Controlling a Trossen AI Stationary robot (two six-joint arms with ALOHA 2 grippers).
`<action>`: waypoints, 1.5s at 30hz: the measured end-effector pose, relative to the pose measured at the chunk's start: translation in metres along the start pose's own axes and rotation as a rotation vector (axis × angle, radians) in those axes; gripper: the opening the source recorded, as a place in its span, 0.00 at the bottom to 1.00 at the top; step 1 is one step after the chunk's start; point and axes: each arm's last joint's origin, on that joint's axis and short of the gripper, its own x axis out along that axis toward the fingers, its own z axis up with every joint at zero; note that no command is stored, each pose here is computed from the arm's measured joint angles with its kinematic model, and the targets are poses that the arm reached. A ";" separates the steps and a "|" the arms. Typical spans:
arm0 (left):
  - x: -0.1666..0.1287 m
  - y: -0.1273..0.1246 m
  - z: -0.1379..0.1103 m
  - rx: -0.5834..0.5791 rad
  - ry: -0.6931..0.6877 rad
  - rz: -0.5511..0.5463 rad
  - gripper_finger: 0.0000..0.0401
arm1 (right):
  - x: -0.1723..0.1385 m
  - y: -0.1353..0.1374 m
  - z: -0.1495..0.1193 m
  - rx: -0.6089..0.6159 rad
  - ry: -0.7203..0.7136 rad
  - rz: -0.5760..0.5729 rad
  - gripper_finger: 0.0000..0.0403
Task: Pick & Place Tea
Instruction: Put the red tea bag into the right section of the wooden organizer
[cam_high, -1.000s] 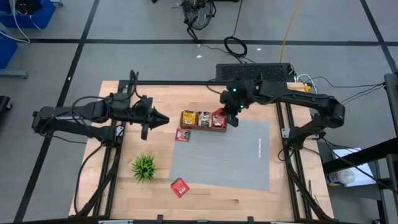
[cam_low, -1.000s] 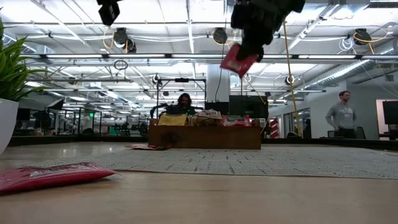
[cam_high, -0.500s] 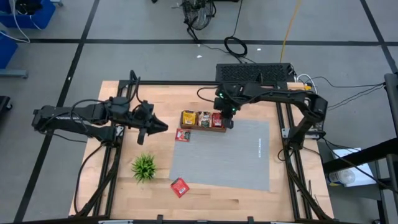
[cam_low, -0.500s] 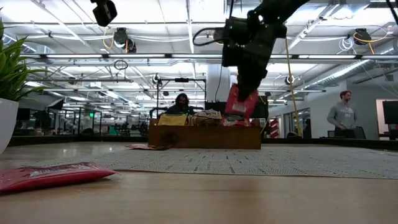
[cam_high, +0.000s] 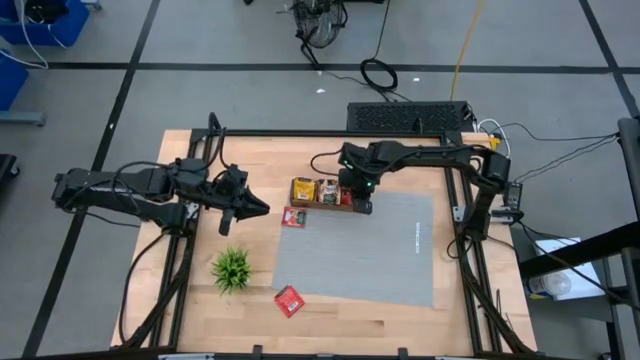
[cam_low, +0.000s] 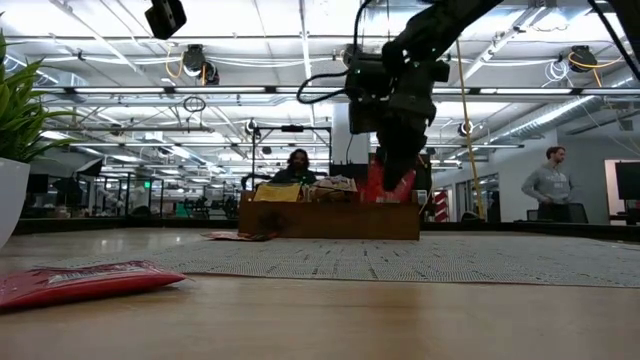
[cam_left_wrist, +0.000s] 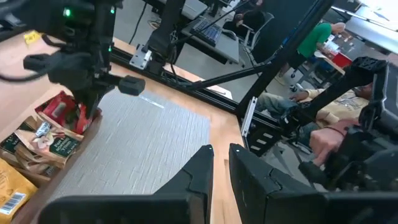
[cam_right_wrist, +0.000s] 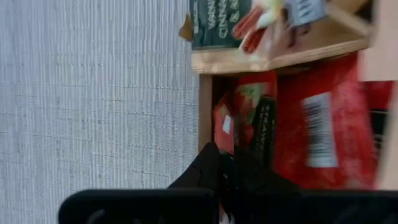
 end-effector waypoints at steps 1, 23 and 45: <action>0.000 0.000 0.000 -0.005 0.000 0.000 0.14 | 0.004 -0.001 0.000 0.002 0.012 0.003 0.00; -0.001 -0.007 0.007 -0.039 -0.045 -0.122 0.14 | -0.025 0.008 0.000 -0.018 -0.059 -0.069 0.47; 0.002 0.001 0.002 -0.090 0.044 -0.102 0.29 | -0.155 0.092 0.013 0.066 -0.747 -0.015 0.61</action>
